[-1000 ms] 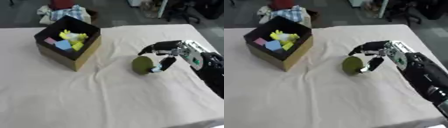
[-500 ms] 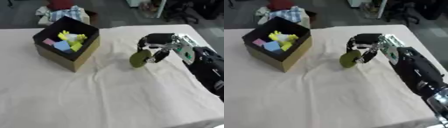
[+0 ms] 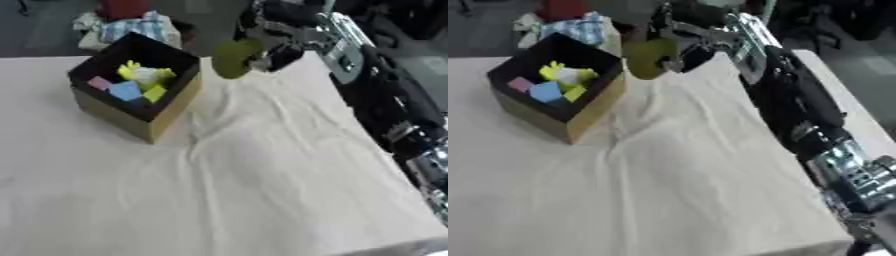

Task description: Pick up objects on the table and place them in the box.

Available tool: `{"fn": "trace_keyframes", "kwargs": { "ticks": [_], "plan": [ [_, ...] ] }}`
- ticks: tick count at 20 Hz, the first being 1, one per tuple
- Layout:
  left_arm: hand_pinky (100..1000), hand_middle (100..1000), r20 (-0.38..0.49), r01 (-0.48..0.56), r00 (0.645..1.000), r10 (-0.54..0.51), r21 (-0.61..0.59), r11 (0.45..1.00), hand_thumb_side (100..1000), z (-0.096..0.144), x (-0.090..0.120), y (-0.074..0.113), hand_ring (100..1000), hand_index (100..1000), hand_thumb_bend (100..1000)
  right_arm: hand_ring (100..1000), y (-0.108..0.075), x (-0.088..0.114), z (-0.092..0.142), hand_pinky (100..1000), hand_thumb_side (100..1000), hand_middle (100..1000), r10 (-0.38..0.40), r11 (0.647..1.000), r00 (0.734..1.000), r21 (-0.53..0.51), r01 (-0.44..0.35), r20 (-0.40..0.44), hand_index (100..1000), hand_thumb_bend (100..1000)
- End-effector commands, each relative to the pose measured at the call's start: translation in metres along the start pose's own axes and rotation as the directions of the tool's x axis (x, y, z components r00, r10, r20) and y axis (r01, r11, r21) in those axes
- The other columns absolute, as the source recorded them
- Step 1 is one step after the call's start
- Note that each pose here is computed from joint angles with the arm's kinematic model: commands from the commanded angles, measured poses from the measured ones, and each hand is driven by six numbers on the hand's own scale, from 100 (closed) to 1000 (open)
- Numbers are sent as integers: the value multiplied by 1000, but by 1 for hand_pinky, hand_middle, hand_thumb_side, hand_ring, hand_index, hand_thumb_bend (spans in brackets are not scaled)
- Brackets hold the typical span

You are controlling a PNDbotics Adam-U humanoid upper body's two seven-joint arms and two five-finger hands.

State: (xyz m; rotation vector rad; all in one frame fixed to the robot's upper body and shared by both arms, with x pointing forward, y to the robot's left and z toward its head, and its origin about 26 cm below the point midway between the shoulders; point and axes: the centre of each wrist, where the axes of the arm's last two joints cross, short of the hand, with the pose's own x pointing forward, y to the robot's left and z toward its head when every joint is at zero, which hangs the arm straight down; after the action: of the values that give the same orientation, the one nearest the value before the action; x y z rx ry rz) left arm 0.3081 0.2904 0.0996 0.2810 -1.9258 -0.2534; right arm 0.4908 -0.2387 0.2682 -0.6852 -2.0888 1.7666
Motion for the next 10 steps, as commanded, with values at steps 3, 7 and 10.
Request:
{"fn": "trace_keyframes", "kwargs": {
  "ticks": [3,7,10],
  "plan": [
    [830,697,27,-15,1000,16,-40,999,663,-3,6,-6,748,849,100,669,11,12,-42,705,100,454,-24,999,997,-26,22,-79,599,100],
    [830,697,25,-25,999,27,-63,998,662,-3,5,-10,748,849,100,695,44,17,-53,717,100,561,-65,998,980,-8,65,-189,747,100],
    [830,696,27,-32,999,34,-72,997,663,-3,5,-12,747,849,100,822,61,20,-56,790,452,836,-59,998,964,4,62,-258,996,147]
  ]
}}
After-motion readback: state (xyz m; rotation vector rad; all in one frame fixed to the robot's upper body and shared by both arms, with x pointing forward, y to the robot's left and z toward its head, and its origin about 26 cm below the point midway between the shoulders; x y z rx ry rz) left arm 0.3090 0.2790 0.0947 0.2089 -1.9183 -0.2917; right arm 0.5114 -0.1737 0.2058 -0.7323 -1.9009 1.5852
